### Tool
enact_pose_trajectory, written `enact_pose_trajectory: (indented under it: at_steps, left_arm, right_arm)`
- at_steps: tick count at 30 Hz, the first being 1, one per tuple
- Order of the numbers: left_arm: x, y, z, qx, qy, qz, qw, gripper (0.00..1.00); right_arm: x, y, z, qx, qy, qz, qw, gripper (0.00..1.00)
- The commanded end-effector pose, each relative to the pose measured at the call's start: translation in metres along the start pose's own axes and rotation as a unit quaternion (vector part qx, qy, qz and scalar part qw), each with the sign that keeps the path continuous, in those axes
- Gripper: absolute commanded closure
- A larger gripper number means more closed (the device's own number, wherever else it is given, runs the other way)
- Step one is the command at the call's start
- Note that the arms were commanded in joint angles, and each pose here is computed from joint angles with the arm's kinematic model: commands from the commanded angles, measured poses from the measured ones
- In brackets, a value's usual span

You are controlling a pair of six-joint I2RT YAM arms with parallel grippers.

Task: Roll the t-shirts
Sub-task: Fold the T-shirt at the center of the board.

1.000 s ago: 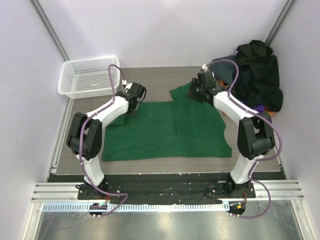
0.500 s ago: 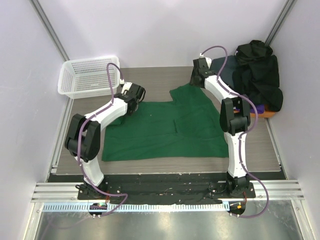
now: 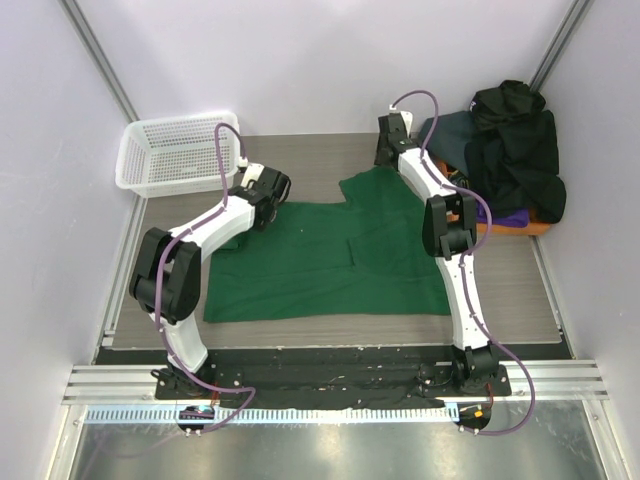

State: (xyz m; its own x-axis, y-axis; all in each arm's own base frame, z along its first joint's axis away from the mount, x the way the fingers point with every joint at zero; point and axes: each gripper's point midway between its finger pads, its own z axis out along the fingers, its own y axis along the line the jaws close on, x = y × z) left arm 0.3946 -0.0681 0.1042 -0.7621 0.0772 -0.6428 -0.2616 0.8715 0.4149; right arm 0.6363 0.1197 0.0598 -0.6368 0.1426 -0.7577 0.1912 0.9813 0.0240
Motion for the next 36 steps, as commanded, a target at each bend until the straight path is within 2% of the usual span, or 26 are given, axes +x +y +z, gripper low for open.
enact_pose_trajectory:
  at_steps: [1, 12, 19, 27, 28, 30, 34, 36]
  left_arm:
    - [-0.021, 0.011, -0.007, -0.017, -0.029, -0.023, 0.999, 1.00]
    - [-0.020, 0.012, -0.007, -0.017, -0.028, -0.021, 0.999, 1.00]
    - [-0.021, 0.013, -0.009, -0.015, -0.031, -0.025, 0.999, 1.00]
    - [-0.020, 0.012, -0.008, -0.016, -0.029, -0.023, 0.999, 1.00]
    - [-0.020, 0.012, -0.008, -0.016, -0.029, -0.023, 0.999, 1.00]
    - [-0.019, 0.013, -0.007, -0.017, -0.029, -0.023, 0.999, 1.00]
    - [-0.020, 0.013, -0.007, -0.018, -0.029, -0.024, 0.999, 1.00]
    - [-0.020, 0.014, -0.008, -0.018, -0.030, -0.023, 0.999, 1.00]
  right_arm:
    - [-0.019, 0.005, 0.009, -0.005, -0.036, 0.002, 0.999, 0.52]
    - [-0.004, -0.004, 0.024, 0.018, -0.028, -0.010, 0.999, 0.53]
    - [-0.022, -0.018, 0.018, 0.046, -0.053, -0.017, 0.997, 0.46]
    - [-0.001, -0.008, 0.035, 0.016, -0.030, -0.011, 0.999, 0.42]
    - [0.000, -0.005, 0.036, 0.009, -0.029, -0.007, 1.000, 0.44]
    - [0.005, -0.001, 0.040, -0.012, -0.018, 0.009, 1.000, 0.55]
    - [0.001, -0.002, 0.040, -0.024, -0.018, 0.017, 0.999, 0.57]
    - [0.000, -0.003, 0.039, -0.024, -0.019, 0.013, 0.999, 0.63]
